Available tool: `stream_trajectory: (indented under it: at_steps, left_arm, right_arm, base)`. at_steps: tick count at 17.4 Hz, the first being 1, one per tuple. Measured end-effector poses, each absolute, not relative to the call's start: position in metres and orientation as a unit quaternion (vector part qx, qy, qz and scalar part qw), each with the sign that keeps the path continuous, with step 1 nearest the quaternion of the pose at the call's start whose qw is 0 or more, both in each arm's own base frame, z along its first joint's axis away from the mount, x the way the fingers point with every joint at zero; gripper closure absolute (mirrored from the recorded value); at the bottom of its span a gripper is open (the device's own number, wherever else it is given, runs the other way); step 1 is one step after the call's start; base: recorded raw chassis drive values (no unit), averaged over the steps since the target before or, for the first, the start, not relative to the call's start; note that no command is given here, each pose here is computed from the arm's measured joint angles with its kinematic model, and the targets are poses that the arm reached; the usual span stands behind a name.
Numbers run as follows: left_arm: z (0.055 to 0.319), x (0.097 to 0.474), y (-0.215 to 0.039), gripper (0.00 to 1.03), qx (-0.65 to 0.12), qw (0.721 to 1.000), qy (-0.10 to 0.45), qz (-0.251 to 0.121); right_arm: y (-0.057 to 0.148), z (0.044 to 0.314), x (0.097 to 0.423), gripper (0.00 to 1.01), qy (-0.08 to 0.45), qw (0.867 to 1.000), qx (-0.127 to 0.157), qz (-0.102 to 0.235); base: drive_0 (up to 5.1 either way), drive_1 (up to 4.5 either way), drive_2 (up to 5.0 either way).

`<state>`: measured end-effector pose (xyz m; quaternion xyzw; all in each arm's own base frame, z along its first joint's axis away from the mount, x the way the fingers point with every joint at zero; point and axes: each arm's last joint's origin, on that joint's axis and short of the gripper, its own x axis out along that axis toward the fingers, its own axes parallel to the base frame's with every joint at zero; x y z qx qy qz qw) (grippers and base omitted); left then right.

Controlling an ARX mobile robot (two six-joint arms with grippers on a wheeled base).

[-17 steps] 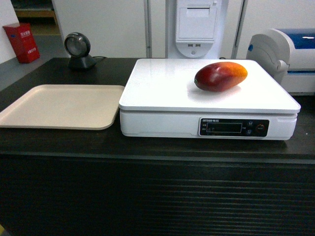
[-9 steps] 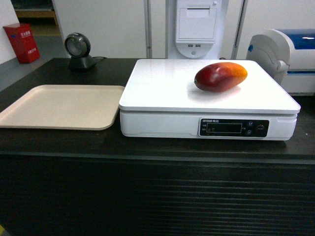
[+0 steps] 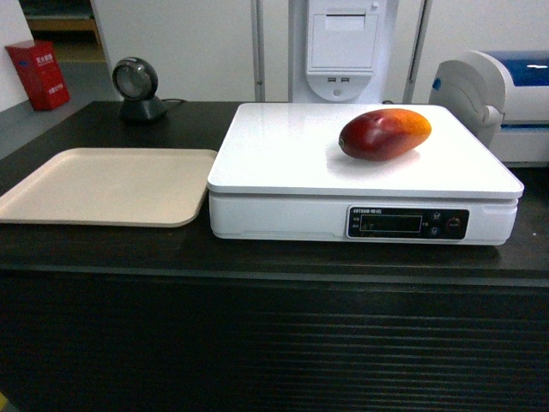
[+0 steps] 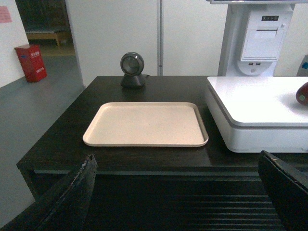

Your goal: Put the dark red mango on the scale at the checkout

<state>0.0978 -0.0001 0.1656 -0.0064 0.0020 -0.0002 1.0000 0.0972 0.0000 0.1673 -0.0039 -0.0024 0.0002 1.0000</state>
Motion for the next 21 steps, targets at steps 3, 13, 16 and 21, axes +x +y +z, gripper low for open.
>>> stream_trajectory:
  at_steps: [3,13,16,21]
  left_arm:
    - [0.1656,0.0978,-0.0001,0.05,-0.007,1.000,0.002,0.000]
    - [0.1656,0.0978,-0.0001,0.05,-0.007,1.000,0.002,0.000]
    - [0.1656,0.0978,-0.0001,0.05,-0.007,1.000,0.002,0.000]
    - [0.1657,0.0978,-0.0001,0.05,-0.006,1.000,0.002,0.000]
  right_arm:
    - [0.0000,0.1673,0.0972,0.03,-0.002,1.000,-0.004,0.000]
    - [0.0000,0.1673,0.0972,0.03,-0.002,1.000,-0.004,0.000]
    - [0.0000,0.1673,0.0972,0.03,-0.002,1.000,-0.004,0.000]
    - [0.0000,0.1674,0.0972,0.03,-0.003,1.000,-0.004,0.000]
  base:
    - [0.0,0.00,0.0]
    - [0.0,0.00,0.0]
    - [0.0,0.00,0.0]
    - [0.0,0.00,0.0]
